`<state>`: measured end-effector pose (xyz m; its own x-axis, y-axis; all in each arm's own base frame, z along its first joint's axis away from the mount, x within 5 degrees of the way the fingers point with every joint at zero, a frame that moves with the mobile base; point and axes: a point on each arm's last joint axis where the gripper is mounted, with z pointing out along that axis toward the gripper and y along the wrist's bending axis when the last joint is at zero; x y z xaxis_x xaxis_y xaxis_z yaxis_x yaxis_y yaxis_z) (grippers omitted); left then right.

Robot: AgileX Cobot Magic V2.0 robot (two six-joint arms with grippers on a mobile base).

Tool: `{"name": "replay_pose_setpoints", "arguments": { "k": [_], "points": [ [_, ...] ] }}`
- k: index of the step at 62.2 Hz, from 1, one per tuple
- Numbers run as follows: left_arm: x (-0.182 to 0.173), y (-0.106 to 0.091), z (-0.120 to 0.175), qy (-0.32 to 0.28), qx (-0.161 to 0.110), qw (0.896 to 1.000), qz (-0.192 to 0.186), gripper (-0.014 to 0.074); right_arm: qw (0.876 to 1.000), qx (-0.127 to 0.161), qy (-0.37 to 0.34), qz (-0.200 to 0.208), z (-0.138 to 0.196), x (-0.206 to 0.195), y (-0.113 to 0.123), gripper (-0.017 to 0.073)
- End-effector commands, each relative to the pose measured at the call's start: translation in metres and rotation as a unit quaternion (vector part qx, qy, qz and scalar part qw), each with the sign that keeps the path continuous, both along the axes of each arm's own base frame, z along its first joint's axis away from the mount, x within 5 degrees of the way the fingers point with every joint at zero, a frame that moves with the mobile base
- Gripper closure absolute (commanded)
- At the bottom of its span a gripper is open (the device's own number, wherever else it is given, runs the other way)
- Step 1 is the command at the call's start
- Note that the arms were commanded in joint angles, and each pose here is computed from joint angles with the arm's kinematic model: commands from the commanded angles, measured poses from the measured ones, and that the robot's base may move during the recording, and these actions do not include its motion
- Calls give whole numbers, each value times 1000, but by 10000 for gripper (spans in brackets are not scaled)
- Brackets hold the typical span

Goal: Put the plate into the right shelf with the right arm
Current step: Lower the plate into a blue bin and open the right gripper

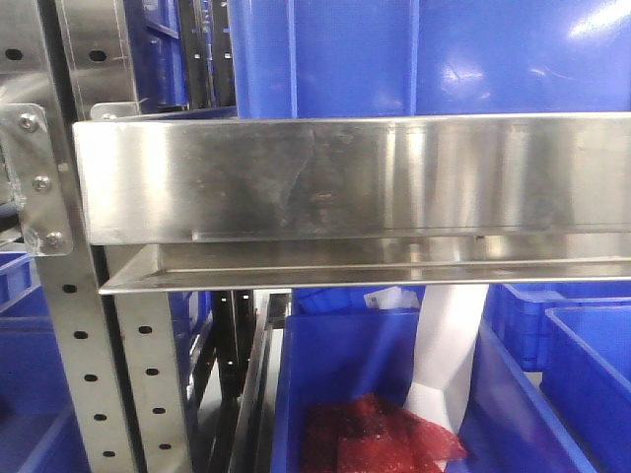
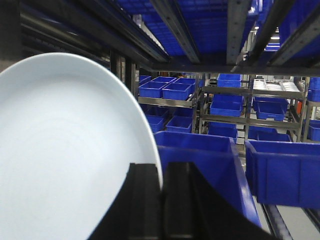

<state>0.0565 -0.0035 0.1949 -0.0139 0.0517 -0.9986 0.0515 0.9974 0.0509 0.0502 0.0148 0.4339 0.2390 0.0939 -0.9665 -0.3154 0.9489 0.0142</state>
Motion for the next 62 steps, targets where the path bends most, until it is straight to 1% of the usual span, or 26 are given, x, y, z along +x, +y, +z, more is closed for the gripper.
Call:
{"name": "replay_pose_setpoints", "arguments": {
  "k": [1,9,17,18,24,28,33,39,45,56,62],
  "points": [
    [-1,1,5,-42,-5,999,5,641,998,6,-56,3,42,20,9,505],
    [-1,1,5,-42,-5,999,5,641,999,5,-51,2,77,53,21,505],
    [-1,1,5,-42,-5,999,5,641,1000,-5,-19,-1,95,98,37,505],
    [-1,1,5,-42,-5,999,5,641,1000,-5,-20,-1,98,99,38,505],
    [-1,1,5,-42,-5,999,5,641,1000,-19,4,-8,102,137,50,505],
    [-1,1,5,-42,-5,999,5,641,999,-30,13,-20,102,157,53,505],
    [-1,1,5,-42,-5,999,5,641,998,-45,30,-36,97,184,56,505],
    [-1,1,5,-42,-5,999,5,641,995,-54,60,-55,85,212,54,505],
    [-1,1,5,-42,-5,999,5,641,991,-65,98,-70,63,242,53,505],
    [-1,1,5,-42,-5,999,5,641,982,-82,154,-72,31,276,59,505],
    [-1,1,5,-42,-5,999,5,641,978,-88,176,-73,19,286,61,502]
  ]
}}
